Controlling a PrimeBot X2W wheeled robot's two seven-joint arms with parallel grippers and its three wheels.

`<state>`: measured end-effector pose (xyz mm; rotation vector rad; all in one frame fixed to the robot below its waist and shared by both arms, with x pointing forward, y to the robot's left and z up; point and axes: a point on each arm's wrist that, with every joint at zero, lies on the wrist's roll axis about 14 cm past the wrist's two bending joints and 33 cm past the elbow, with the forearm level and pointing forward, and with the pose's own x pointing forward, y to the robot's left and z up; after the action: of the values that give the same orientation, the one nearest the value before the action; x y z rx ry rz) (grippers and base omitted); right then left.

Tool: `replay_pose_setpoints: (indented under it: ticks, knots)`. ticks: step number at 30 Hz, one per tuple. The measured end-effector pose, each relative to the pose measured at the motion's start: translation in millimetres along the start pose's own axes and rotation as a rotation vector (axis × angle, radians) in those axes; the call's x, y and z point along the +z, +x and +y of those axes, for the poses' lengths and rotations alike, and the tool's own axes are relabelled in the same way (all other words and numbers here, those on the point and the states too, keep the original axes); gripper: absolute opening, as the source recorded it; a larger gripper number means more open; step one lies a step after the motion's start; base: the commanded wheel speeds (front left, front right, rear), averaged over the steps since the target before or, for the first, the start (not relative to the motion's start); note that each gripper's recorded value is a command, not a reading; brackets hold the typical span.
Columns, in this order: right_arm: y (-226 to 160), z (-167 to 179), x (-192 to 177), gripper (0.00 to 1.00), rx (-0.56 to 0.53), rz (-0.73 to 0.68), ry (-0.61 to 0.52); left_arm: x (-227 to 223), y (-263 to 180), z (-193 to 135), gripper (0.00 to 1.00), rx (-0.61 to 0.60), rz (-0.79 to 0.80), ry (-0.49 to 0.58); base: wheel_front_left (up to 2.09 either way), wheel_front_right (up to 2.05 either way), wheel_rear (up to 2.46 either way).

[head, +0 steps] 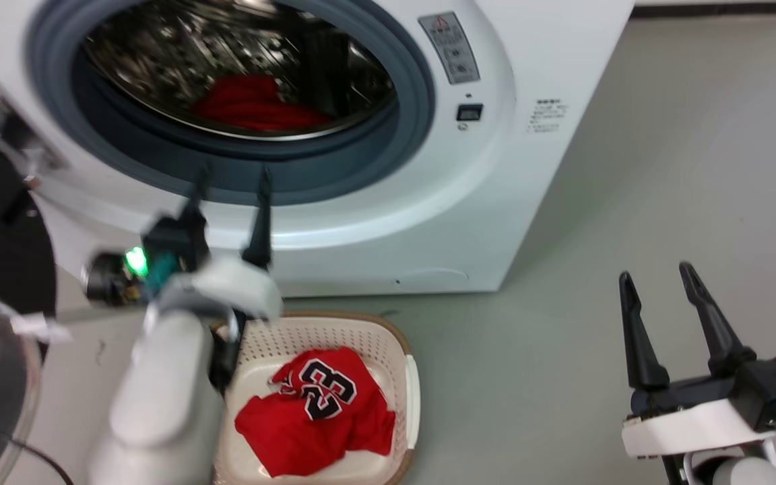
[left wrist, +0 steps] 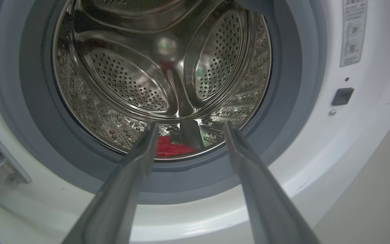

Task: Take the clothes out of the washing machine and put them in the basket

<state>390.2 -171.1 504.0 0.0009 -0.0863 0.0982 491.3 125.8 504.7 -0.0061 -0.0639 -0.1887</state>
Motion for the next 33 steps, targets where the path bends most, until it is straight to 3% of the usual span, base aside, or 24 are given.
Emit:
replay_pose_setpoints:
  ticks: [7,16,24,33]
  knots:
    - [12,-17,-12,1.0,-0.045,0.026,0.003,-4,85,15,1.0,-0.052,0.062,0.099,0.0,0.0,0.0]
    - [19,-41,-39,1.0,-0.111,0.091,0.007,-57,162,36,1.0,-0.061,0.361,0.13,0.0,0.0,0.0]
    - [20,-61,-62,1.0,-0.169,0.151,0.005,-114,197,35,1.0,-0.071,0.671,0.096,0.0,0.0,0.0]
    - [17,-79,-87,1.0,-0.222,0.221,0.004,-165,210,53,1.0,-0.066,0.926,0.147,0.0,0.0,0.0]
